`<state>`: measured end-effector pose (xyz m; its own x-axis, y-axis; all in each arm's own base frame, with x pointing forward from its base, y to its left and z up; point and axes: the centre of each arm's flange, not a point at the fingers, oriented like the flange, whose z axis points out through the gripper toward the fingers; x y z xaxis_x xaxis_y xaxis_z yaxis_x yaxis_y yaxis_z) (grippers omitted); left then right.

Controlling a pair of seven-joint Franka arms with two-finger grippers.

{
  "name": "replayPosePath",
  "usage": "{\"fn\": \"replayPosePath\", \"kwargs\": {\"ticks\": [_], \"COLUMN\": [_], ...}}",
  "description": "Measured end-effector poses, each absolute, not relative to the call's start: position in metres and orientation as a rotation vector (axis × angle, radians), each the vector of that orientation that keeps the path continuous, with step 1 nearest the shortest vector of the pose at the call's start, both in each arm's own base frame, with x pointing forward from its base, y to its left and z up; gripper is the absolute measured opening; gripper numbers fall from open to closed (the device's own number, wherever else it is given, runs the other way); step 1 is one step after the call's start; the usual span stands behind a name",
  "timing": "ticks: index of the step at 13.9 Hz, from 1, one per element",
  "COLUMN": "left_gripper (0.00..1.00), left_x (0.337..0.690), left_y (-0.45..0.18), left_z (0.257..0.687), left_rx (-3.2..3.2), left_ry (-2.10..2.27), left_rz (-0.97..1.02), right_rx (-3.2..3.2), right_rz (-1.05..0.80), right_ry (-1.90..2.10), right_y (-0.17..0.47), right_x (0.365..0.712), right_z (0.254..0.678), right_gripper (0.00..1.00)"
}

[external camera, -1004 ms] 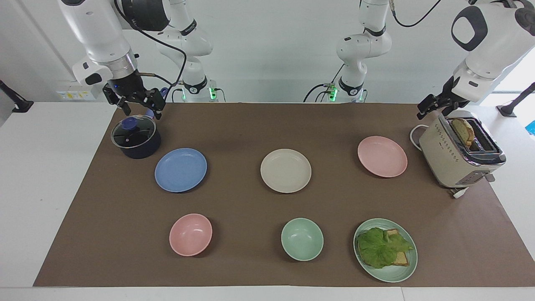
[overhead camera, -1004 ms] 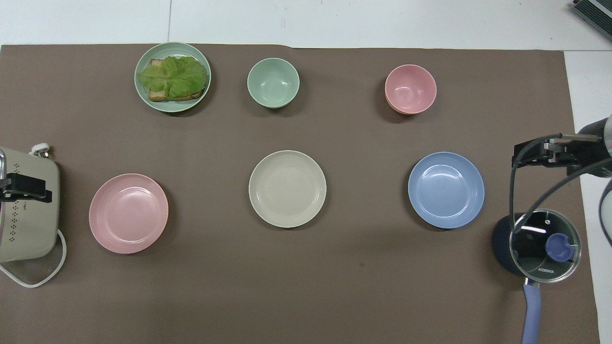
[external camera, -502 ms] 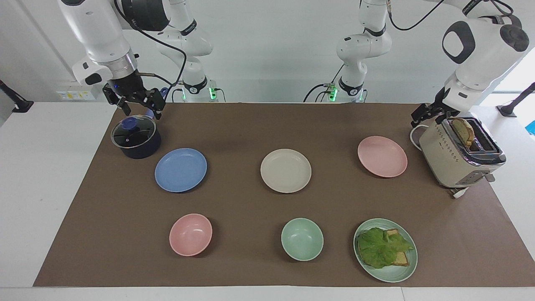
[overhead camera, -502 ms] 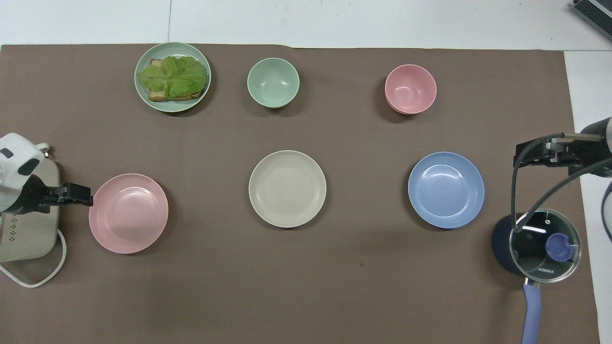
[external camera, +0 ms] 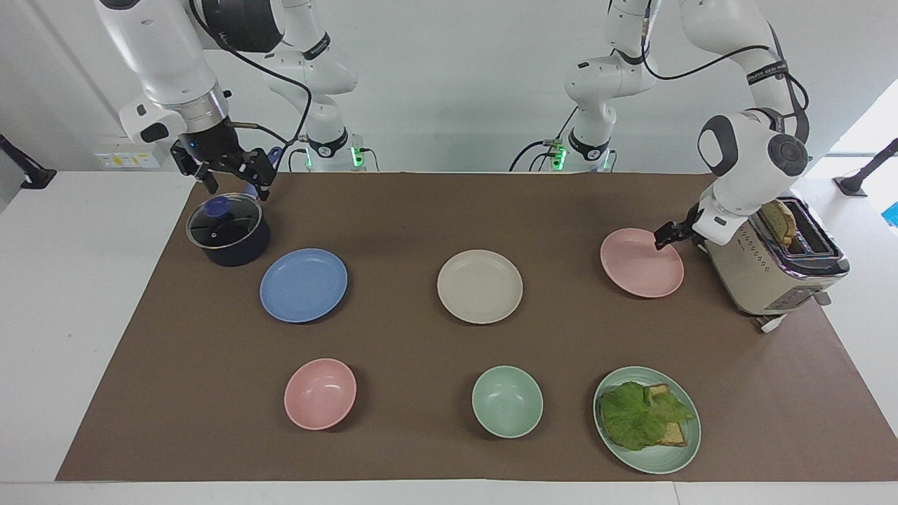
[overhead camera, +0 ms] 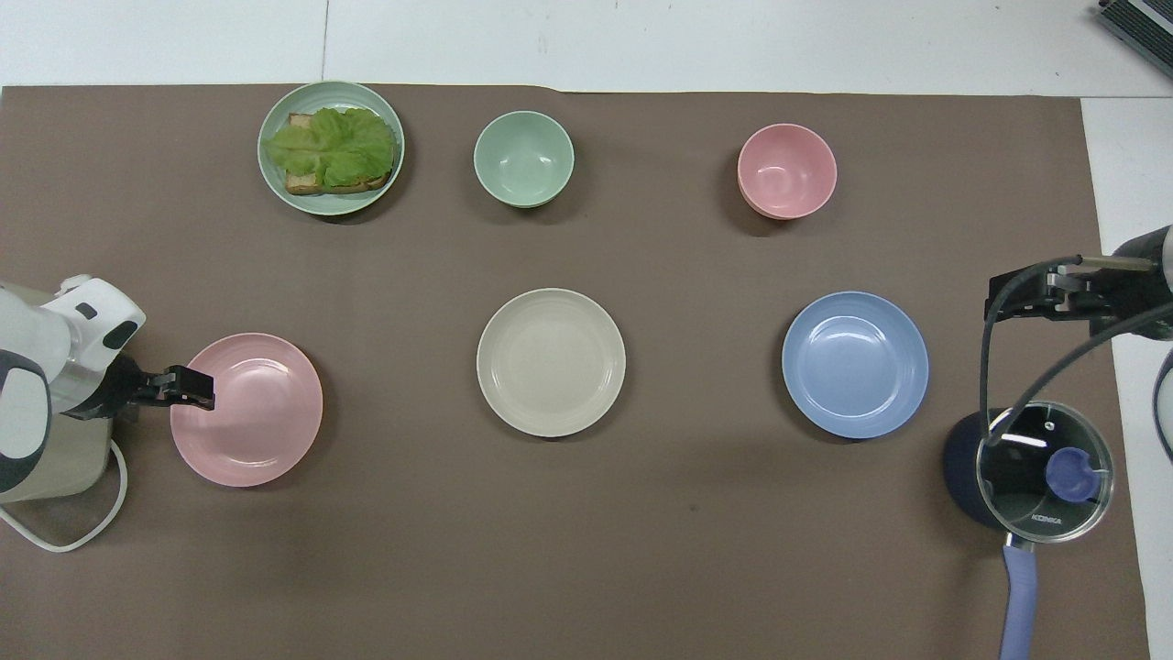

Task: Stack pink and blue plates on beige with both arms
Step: 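Reach the left gripper to the pink plate rim and grasp it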

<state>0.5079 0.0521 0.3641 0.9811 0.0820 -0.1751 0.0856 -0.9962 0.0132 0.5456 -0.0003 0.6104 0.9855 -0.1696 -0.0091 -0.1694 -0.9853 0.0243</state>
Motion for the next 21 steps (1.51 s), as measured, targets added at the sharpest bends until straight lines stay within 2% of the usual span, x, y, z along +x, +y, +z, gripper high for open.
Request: {"fn": "replayPosePath", "kwargs": {"ticks": [3, 13, 14, 19, 21], "left_gripper": [1.0, 0.98, 0.94, 0.28, 0.08], "left_x": [0.5, 0.497, 0.497, 0.498, 0.499], "left_y": [0.057, 0.083, 0.083, 0.084, 0.084], "left_z": [0.341, 0.32, 0.316, 0.308, 0.311], "left_rx": [3.111, 3.098, 3.096, 3.094, 3.095], "left_ry": [0.126, 0.121, 0.12, 0.122, 0.123], "left_rz": [-0.274, -0.296, -0.305, -0.315, -0.306], "right_rx": [3.106, 3.106, 3.106, 3.106, 3.105], "right_rz": [-0.018, -0.018, -0.018, -0.018, -0.018], "right_ry": [-0.276, -0.276, -0.276, -0.278, -0.286], "right_y": [-0.004, -0.004, -0.004, -0.005, -0.008], "right_x": [0.546, 0.546, 0.546, 0.546, 0.546], "right_z": [0.61, 0.61, 0.61, 0.61, 0.61], "right_gripper": [1.0, 1.0, 1.0, 1.0, 1.0]}}
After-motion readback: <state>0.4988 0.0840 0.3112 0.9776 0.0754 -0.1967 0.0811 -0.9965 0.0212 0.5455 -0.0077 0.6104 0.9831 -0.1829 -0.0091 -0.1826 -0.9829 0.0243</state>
